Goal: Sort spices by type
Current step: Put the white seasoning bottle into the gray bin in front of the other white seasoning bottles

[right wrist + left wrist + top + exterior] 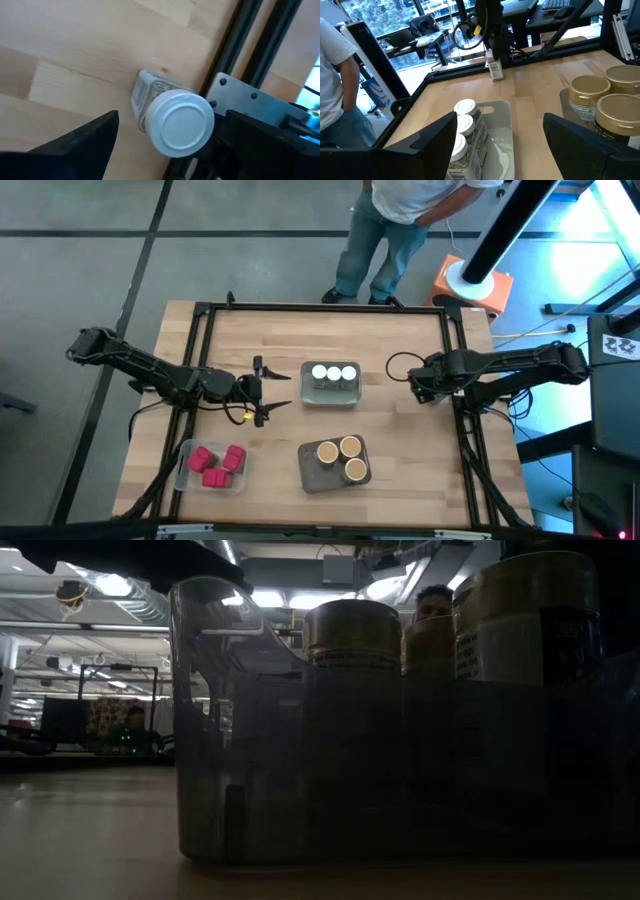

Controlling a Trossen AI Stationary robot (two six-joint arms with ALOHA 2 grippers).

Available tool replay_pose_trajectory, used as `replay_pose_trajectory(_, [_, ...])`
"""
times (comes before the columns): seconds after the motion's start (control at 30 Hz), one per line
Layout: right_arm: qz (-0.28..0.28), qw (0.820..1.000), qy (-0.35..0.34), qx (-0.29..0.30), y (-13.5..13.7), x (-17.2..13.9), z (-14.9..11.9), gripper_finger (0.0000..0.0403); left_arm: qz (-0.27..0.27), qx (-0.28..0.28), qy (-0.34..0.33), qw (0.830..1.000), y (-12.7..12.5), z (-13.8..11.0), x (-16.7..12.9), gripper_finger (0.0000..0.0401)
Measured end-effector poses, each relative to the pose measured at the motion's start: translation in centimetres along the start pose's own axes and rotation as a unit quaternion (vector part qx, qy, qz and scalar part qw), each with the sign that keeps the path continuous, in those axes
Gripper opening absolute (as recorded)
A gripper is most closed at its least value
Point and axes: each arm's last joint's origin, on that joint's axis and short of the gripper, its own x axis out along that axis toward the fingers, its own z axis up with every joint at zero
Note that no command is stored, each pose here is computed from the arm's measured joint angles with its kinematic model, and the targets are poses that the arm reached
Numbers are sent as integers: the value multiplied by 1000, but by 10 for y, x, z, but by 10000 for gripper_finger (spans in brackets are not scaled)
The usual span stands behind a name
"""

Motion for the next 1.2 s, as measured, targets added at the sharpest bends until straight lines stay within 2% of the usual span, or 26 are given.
replay_pose_trajectory(0.13, [-14, 1000, 13, -2, 7, 4, 1, 353, 0, 0, 0, 1000, 0, 0, 0, 280])
replay_pose_trajectory(0.37, [-7, 999, 45, -10, 19, 11, 3, 338, 0, 1, 1, 1000, 0, 0, 0, 280])
replay_pose_trajectory(0.6, [36, 999, 33, -13, 28, 11, 6, 305, 0, 2, 1, 1000, 0, 0, 0, 280])
replay_pose_trajectory(1.2, [42, 999, 9, -16, 30, 11, 8, 234, 0, 2, 1, 1000, 0, 0, 0, 280])
